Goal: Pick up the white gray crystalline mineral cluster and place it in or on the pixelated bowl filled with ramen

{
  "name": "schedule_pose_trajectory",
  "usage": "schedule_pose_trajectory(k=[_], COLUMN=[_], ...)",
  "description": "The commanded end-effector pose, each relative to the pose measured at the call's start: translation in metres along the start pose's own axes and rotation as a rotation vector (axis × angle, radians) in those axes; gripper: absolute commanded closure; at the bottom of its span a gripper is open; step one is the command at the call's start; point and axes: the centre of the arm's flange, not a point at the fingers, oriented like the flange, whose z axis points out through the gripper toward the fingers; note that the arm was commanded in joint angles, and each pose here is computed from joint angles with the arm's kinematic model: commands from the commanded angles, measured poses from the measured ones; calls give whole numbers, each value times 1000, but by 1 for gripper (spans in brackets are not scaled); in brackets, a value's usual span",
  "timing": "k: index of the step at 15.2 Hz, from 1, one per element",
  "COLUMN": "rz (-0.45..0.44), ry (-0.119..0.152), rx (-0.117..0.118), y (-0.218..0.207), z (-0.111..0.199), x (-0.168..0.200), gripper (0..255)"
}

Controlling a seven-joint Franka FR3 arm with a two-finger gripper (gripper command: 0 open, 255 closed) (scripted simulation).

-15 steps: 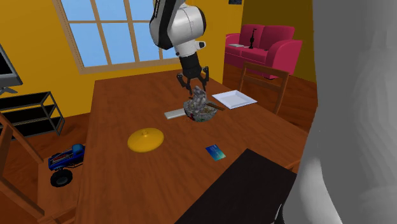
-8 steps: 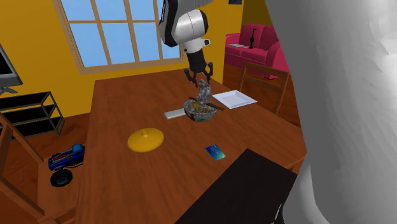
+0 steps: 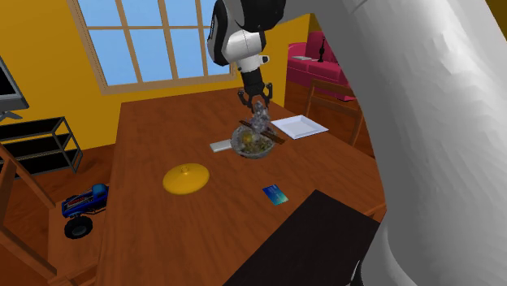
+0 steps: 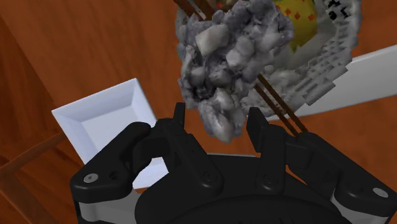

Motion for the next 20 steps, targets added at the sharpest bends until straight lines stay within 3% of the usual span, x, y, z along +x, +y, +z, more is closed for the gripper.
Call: schedule_pose_trajectory(k=[1,7,15,16,20], rz=[-1,-1,-1,-1,-1], ry=[-5,-5,-5,-5,-5], rx=[-2,-2,-2,-2,-2], y=[-2,-10,-10,-10,-10], z=[12,45,45,45,45], x=[-2,-2,-2,-2,-2], gripper=[255,255,255,0,0])
